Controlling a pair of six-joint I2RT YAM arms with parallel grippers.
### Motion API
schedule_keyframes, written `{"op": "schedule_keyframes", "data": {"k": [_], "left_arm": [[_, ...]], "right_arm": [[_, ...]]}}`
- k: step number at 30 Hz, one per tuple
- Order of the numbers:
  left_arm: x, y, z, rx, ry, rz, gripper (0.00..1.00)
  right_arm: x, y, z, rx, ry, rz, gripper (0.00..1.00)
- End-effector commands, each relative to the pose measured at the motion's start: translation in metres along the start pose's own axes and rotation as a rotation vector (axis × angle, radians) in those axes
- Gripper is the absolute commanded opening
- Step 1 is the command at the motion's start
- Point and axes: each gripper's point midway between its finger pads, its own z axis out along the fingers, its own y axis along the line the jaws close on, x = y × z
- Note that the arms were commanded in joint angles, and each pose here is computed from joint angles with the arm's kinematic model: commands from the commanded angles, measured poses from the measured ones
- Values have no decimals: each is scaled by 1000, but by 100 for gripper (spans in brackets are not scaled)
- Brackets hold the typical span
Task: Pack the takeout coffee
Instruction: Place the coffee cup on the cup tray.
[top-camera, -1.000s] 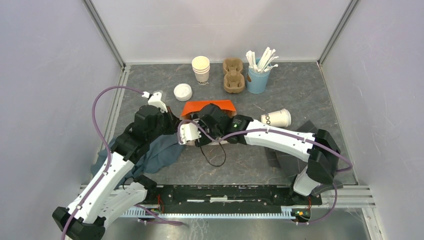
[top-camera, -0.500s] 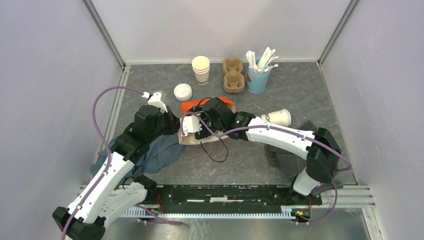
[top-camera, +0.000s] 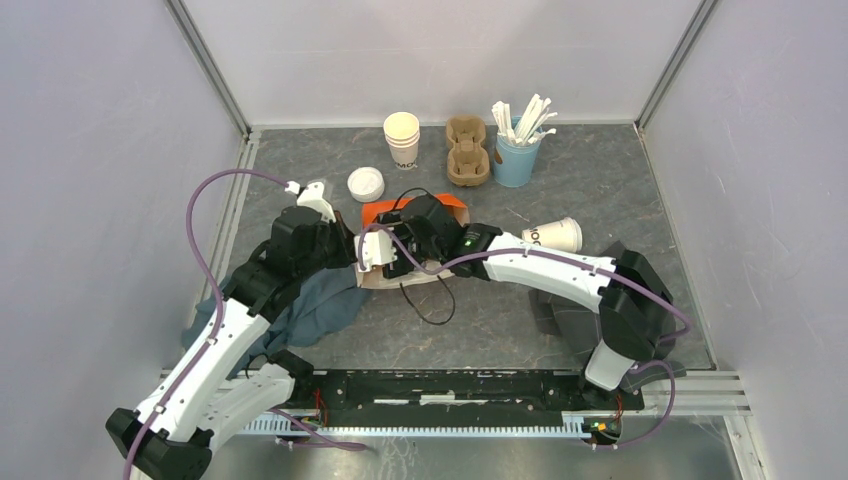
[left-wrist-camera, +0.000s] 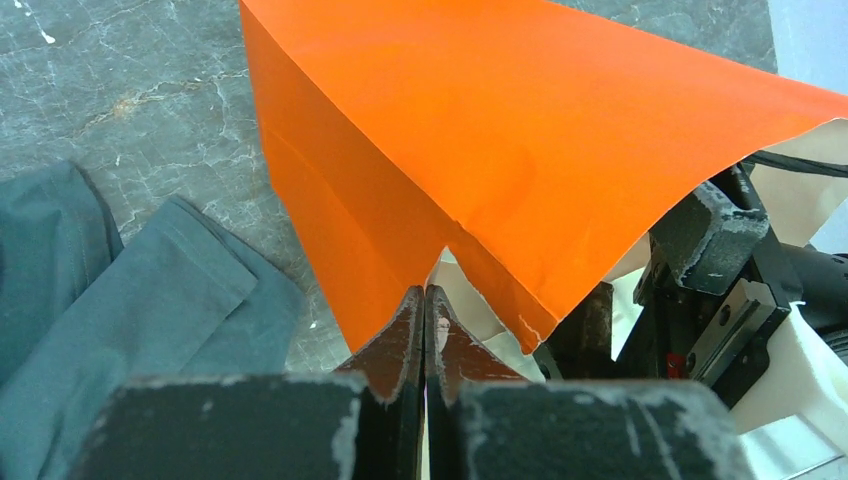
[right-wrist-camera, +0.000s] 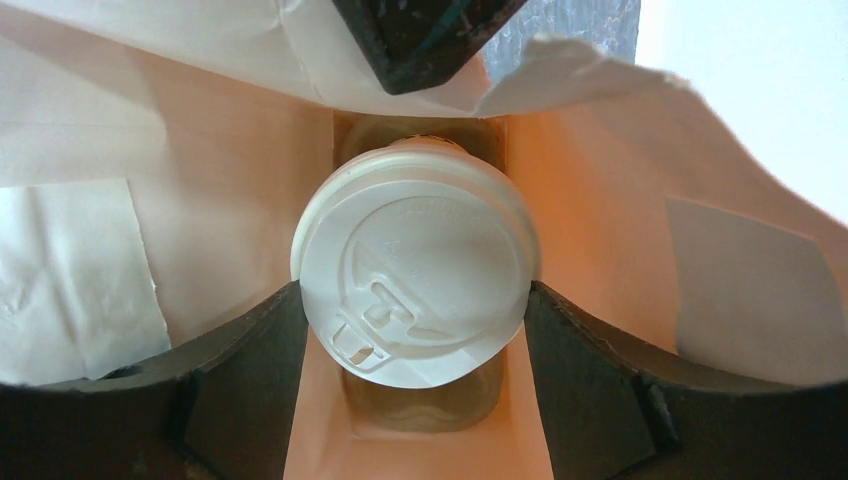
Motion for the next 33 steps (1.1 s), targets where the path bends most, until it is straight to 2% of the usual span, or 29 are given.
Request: {"op": "schedule_keyframes", "data": {"k": [1,19,22,33], "left_arm": [[-9,-7,-6,4,-7,-41,2],[-15,1,-11,-52,-29,-66,2],[-15,1,-10,-53,-25,-54,2],[-20,-2,-10,-48,-31,-49,2]], "right_arm": [[-13,-18,7,59,-66,14,49],[11,-11,2,93,-87,88,47],[5,-15,3,103,-123,85,47],[5,-17,14,111,-119,118,46]]}}
